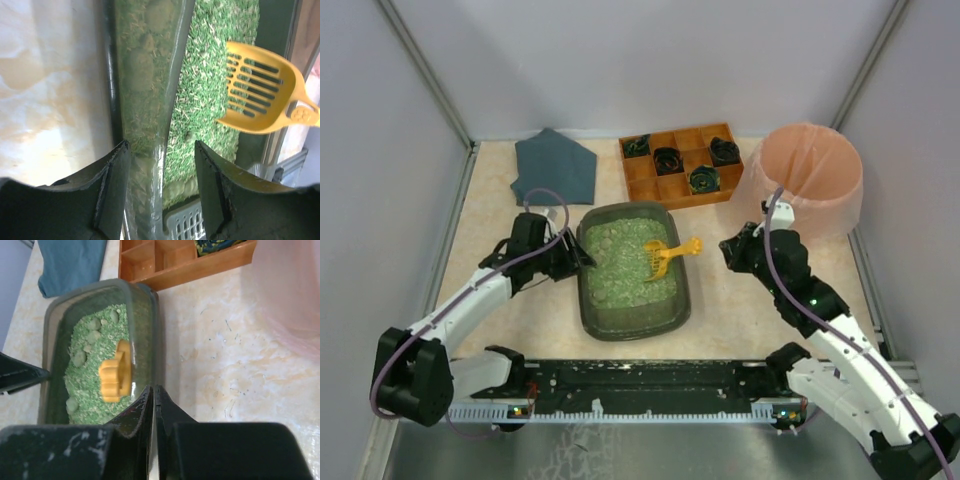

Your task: Clean the litter box

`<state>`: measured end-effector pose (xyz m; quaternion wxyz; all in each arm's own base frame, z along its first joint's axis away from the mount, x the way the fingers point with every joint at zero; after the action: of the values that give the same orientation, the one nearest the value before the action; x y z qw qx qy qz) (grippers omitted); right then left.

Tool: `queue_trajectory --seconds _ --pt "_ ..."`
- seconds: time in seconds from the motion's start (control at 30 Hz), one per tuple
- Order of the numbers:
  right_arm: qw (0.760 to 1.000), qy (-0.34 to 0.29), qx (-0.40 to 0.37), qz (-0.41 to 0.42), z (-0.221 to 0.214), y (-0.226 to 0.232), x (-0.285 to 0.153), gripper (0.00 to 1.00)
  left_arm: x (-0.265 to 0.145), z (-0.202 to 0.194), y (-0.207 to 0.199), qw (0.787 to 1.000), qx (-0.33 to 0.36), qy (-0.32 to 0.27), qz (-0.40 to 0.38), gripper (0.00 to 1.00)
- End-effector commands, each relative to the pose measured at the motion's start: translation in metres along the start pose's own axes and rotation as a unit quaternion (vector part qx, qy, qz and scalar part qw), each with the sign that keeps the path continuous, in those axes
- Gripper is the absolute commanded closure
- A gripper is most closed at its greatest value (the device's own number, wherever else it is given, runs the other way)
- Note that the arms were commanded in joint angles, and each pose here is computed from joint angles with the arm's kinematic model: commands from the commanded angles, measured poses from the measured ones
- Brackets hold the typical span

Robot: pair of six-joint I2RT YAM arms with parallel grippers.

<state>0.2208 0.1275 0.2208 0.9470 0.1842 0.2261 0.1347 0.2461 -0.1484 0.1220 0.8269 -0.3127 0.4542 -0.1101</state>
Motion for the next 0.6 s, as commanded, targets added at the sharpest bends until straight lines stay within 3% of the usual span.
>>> queue_trajectory --seconds 0.0,0.27,0.57 --pt "0.998 -0.058 -0.011 -0.012 0.037 0.001 -0.027 0.94 0.003 -0.03 -0.03 0.996 -0.021 0.062 -0.052 0.41" --pt "0.996 -0.076 -0.042 -0.025 0.062 0.004 -0.048 0.85 0.012 -0.026 -0.046 0.996 0.025 0.061 -0.054 0.34" --pt "0.99 -0.078 -0.107 -0.051 0.111 0.017 -0.056 0.72 -0.016 0.018 -0.041 0.993 0.104 -0.049 0.015 0.19"
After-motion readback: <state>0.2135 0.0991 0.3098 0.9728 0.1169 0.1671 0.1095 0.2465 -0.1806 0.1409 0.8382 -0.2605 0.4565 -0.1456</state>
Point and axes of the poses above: each gripper's point midway between its finger pads, its own x axis out along the fingers, its own y axis along the line the jaws close on, z = x × y, the point moved 3 cm from there along -x, back along the fingers, and after that the axes turned 2 degrees about -x, right-handed, at the moved point
